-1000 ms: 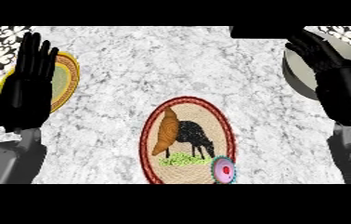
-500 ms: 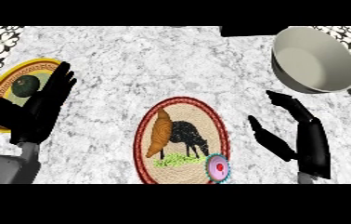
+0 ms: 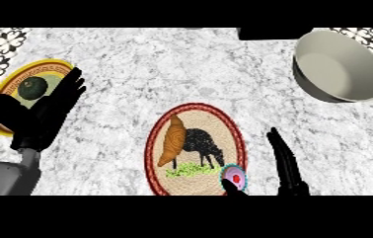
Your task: Pick the cupcake from the placemat and place it in the bowl
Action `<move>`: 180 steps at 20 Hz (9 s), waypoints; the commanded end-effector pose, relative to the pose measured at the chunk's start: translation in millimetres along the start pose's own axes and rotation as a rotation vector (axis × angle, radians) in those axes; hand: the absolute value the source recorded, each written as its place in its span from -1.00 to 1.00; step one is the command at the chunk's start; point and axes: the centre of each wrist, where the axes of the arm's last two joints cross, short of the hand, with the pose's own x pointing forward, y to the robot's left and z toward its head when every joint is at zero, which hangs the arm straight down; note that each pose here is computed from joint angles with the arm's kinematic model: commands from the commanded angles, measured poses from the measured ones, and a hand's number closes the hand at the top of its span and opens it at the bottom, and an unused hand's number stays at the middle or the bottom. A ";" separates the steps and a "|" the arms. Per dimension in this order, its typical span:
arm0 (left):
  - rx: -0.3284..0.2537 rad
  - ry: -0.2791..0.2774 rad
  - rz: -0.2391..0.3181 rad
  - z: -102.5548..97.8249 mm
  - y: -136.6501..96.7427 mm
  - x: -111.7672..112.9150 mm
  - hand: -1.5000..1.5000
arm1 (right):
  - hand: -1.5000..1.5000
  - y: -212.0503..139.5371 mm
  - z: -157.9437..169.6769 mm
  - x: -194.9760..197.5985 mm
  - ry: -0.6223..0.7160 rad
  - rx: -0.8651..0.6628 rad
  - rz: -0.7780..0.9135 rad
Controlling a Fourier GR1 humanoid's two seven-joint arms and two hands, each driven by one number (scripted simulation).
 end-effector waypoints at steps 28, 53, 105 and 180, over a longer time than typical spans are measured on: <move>-0.086 0.000 0.004 -13.1 -17.3 -3.0 0.00 | -1.00 -5.7 -23.1 117.8 0.543 0.466 0.651; -0.065 -0.008 -0.010 -22.6 -7.4 4.0 0.00 | -1.00 32.8 -51.5 91.3 0.666 0.541 0.709; -0.009 0.011 0.000 -6.8 11.8 -4.8 0.00 | 1.00 -56.9 -114.8 -80.0 0.376 0.629 0.832; -0.120 -0.056 -0.007 -29.2 -8.2 14.2 0.00 | 1.00 -155.6 -362.2 -93.9 0.099 0.619 0.126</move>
